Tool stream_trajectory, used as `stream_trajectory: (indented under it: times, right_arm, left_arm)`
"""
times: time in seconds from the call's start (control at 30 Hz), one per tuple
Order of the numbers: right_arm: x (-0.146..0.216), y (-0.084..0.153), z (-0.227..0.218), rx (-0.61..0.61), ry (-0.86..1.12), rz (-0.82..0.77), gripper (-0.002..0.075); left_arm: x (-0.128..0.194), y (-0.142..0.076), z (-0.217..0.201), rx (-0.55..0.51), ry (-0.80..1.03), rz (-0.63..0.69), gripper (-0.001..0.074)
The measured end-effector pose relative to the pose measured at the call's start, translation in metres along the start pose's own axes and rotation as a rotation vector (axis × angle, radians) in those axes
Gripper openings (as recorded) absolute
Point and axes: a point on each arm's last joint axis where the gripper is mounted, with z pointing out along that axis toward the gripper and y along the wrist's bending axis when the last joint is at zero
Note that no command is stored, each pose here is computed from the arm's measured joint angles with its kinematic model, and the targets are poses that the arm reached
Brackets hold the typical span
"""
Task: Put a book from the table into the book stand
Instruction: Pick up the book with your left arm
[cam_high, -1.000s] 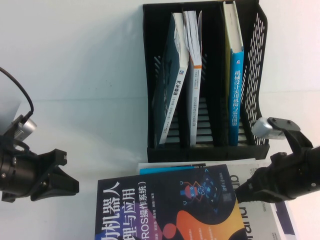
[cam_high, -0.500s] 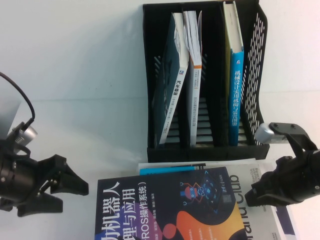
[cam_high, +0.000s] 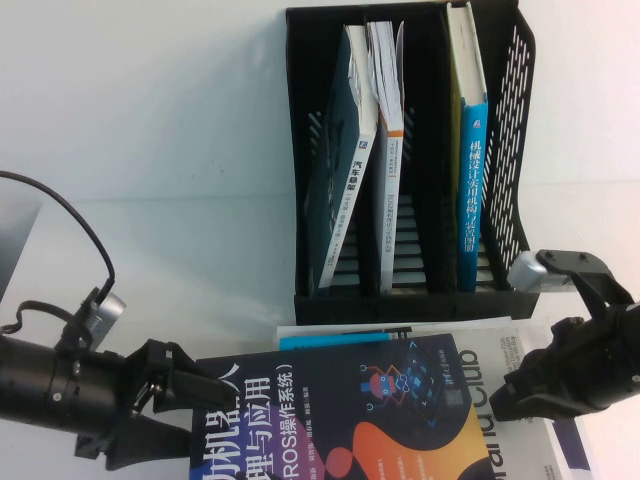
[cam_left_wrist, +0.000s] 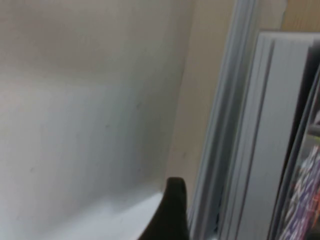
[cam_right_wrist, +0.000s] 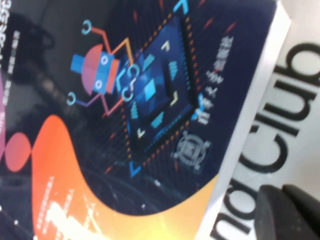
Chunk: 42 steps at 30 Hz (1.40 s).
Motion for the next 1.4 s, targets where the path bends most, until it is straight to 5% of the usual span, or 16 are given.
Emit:
stream_trajectory:
  times: [0.33,0.47,0.53,0.6,0.87,1.07,1.4]
  right_arm:
    - [0.001,0.001,0.000,-0.012,0.014,0.000,-0.0003]
    - [0.002,0.003,-0.001,-0.030,0.034,-0.002,-0.0003]
    - [-0.001,0.006,-0.004,-0.047,0.038,-0.013,-0.0003]
    - [-0.009,0.011,-0.010,-0.058,0.018,-0.036,-0.0003]
    - [-0.028,0.040,-0.063,-0.018,-0.215,-0.147,-0.0003]
    - [-0.018,0.057,-0.104,0.071,-0.348,-0.222,-0.0003]
    - [-0.002,0.074,-0.153,0.161,-0.577,-0.204,-0.0003]
  left_arm:
    - [-0.012,0.007,0.019,0.190,0.023,-0.053,0.0599]
    - [-0.014,0.014,0.024,0.194,0.039,-0.062,0.0388]
    - [-0.014,0.018,0.027,0.186,0.053,-0.053,0.0200]
    - [-0.013,0.017,0.027,0.199,0.069,-0.024,0.0120]
    - [-0.014,0.007,0.018,0.192,0.046,0.046,0.0122]
    - [-0.014,-0.039,-0.020,0.151,-0.043,0.146,0.0120]
    - [0.021,-0.172,-0.097,-0.110,-0.229,0.426,0.0120]
